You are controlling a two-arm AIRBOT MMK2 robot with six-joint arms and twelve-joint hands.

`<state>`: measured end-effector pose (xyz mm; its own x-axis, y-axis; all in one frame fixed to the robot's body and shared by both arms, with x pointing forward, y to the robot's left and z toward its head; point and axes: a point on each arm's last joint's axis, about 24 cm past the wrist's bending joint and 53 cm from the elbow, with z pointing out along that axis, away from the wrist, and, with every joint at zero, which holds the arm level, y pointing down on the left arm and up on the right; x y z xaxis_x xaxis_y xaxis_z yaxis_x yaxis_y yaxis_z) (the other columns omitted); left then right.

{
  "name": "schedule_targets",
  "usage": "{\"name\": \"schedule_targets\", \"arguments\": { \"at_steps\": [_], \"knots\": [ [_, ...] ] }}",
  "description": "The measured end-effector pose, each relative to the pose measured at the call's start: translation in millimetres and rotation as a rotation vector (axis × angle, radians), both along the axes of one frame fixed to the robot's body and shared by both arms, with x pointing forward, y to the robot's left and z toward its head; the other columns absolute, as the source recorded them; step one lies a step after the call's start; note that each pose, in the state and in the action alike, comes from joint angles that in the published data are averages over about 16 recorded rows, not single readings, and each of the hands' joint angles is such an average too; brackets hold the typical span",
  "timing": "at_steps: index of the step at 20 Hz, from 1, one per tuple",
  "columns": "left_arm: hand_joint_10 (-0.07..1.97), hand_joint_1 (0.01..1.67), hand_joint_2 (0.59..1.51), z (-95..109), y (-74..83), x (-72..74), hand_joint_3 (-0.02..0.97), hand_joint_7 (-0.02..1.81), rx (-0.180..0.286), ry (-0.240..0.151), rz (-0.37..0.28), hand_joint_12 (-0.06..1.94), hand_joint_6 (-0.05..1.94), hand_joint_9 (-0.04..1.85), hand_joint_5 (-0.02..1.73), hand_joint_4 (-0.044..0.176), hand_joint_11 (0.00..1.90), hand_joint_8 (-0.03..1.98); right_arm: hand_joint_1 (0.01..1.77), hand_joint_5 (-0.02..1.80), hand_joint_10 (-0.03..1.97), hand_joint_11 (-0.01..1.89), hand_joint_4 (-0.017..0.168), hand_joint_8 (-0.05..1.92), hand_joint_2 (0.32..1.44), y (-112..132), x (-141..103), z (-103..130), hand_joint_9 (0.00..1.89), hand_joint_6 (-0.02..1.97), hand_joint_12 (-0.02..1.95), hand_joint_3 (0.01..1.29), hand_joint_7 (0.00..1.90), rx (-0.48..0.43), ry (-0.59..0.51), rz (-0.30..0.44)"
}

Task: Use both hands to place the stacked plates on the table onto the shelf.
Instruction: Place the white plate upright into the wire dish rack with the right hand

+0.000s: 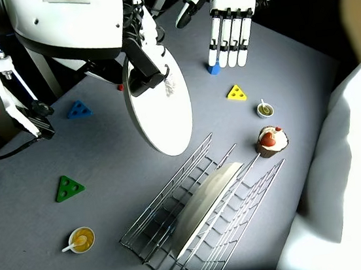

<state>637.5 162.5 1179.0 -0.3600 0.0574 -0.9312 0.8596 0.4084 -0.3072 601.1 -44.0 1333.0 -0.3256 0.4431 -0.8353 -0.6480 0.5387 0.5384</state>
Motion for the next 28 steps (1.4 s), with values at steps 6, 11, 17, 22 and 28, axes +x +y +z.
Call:
{"name": "schedule_targets", "arguments": {
  "at_steps": [6, 11, 17, 22, 28],
  "knots": [
    [0.01, 0.02, 1.002, 0, -11.1, -15.7, 0.009, 0.20, -0.002, 0.007, -0.045, 0.01, 0.00, 0.19, 0.17, 0.000, 0.17, 0.01, 1.43, 0.91, 0.58, 0.94, -0.009, 0.56, 0.95, -3, 4, 5, 1.20, 0.89, 1.32, 0.01, 1.09, -0.001, -0.039, -0.015],
    [0.01, 0.02, 1.000, 2, -19.7, -26.8, 0.009, 0.20, -0.030, 0.015, -0.073, 0.01, 0.00, 0.19, 0.17, 0.000, 0.18, 0.01, 1.43, 0.91, 0.59, 0.94, -0.009, 0.57, 0.95, -5, 7, 5, 1.21, 0.89, 1.31, 0.01, 1.09, -0.002, -0.053, -0.028],
    [0.01, 0.01, 1.001, 7, -28.3, -33.6, 0.009, 0.20, -0.068, 0.012, -0.085, 0.01, 0.00, 0.19, 0.17, 0.000, 0.18, 0.01, 1.43, 0.91, 0.61, 0.94, -0.009, 0.58, 0.95, -8, 10, 4, 1.20, 0.89, 1.31, 0.01, 1.08, -0.004, -0.063, -0.041],
    [0.01, 0.01, 1.003, 12, -39.4, -37.7, 0.009, 0.20, -0.093, -0.012, -0.093, 0.01, 0.00, 0.19, 0.16, 0.000, 0.18, 0.01, 1.43, 0.91, 0.61, 0.95, -0.009, 0.56, 0.95, -10, 13, 2, 1.19, 0.89, 1.30, 0.01, 1.09, -0.005, -0.065, -0.051],
    [0.02, 0.01, 1.004, 18, -52.0, -39.4, 0.009, 0.20, -0.118, -0.035, -0.087, 0.01, 0.00, 0.19, 0.16, 0.000, 0.18, 0.01, 1.43, 0.92, 0.62, 0.95, -0.009, 0.52, 0.95, -15, 17, 0, 1.18, 0.89, 1.28, 0.01, 1.11, -0.003, -0.056, -0.066]
  ]
}}
